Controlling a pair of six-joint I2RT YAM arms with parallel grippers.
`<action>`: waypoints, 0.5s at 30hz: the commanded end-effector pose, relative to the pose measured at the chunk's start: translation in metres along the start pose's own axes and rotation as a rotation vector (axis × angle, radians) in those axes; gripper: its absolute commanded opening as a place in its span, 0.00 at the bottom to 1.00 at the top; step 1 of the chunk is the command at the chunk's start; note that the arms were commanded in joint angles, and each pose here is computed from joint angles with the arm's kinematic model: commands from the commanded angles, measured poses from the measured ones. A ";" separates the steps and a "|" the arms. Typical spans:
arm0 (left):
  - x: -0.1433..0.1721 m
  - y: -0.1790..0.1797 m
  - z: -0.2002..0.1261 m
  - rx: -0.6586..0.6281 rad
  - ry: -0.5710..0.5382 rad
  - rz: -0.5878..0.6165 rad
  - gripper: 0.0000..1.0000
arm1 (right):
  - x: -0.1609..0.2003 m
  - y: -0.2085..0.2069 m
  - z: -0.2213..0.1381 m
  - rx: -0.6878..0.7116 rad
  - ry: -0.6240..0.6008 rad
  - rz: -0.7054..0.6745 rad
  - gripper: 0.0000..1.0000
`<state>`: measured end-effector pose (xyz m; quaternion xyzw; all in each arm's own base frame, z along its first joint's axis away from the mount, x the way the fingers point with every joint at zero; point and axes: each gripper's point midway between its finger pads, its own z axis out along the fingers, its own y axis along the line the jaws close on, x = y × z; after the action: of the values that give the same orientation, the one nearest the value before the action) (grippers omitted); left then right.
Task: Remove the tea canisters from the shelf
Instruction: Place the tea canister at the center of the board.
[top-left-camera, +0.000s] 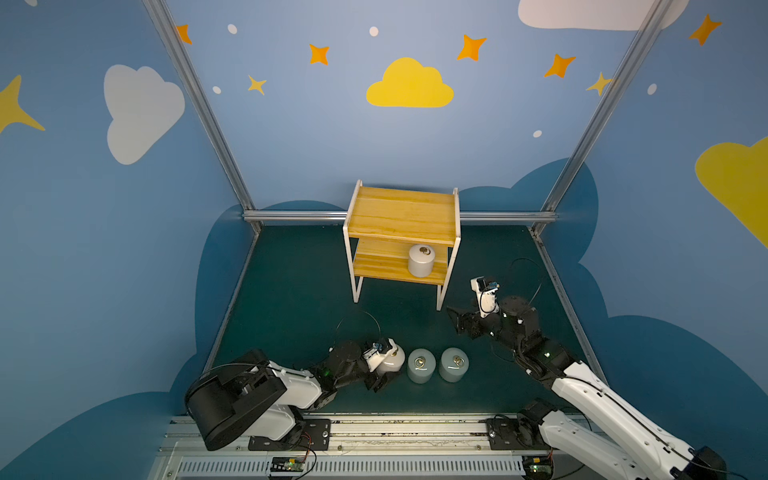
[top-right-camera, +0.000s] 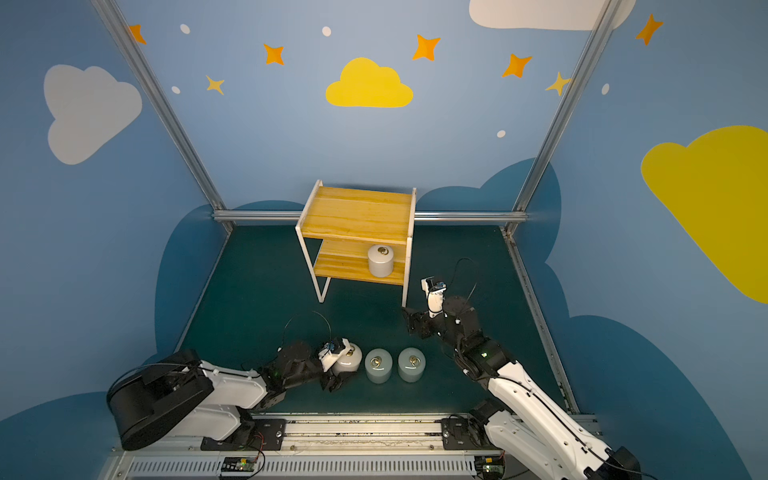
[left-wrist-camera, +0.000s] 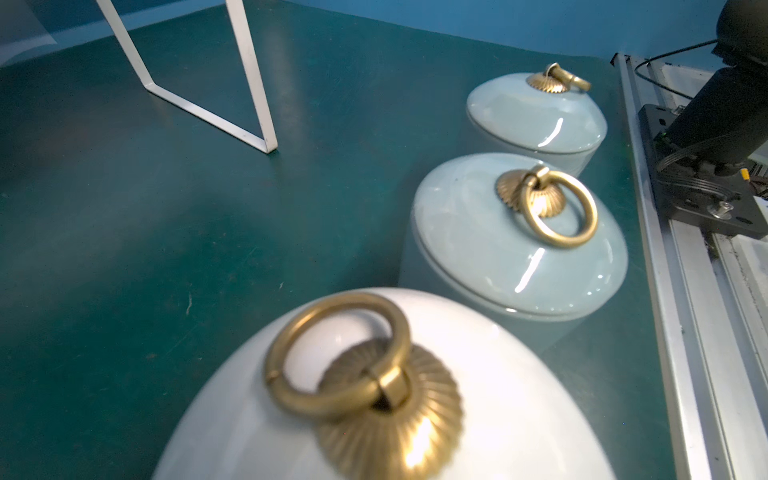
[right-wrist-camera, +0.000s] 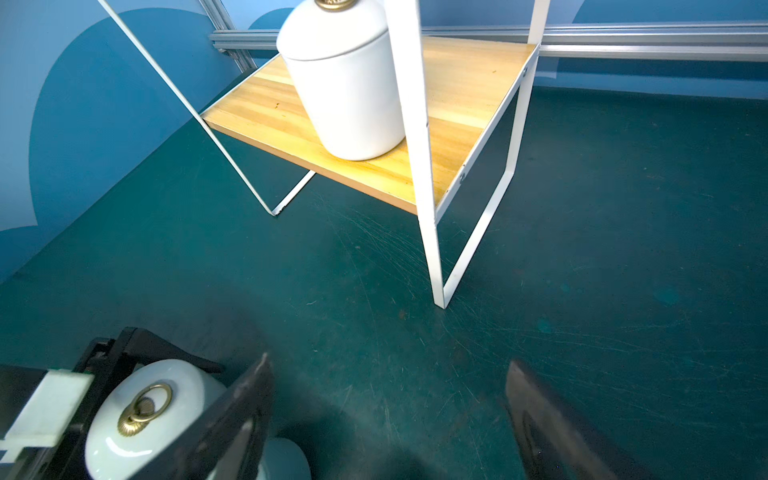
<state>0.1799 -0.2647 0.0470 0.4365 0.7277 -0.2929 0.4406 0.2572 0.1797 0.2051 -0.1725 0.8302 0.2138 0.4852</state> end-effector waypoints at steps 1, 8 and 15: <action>-0.032 -0.004 0.001 0.025 -0.115 0.033 0.71 | -0.005 0.001 -0.003 -0.003 -0.006 -0.003 0.89; -0.030 -0.004 0.004 0.032 -0.111 0.026 0.72 | -0.003 0.000 -0.003 0.001 -0.001 -0.005 0.89; -0.023 -0.008 0.001 0.041 -0.092 0.016 0.75 | -0.003 -0.001 -0.003 0.002 -0.002 -0.007 0.89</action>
<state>0.1764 -0.2678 0.0438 0.4397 0.7259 -0.3018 0.4343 0.2572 0.1786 0.2040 -0.1717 0.8317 0.2120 0.4836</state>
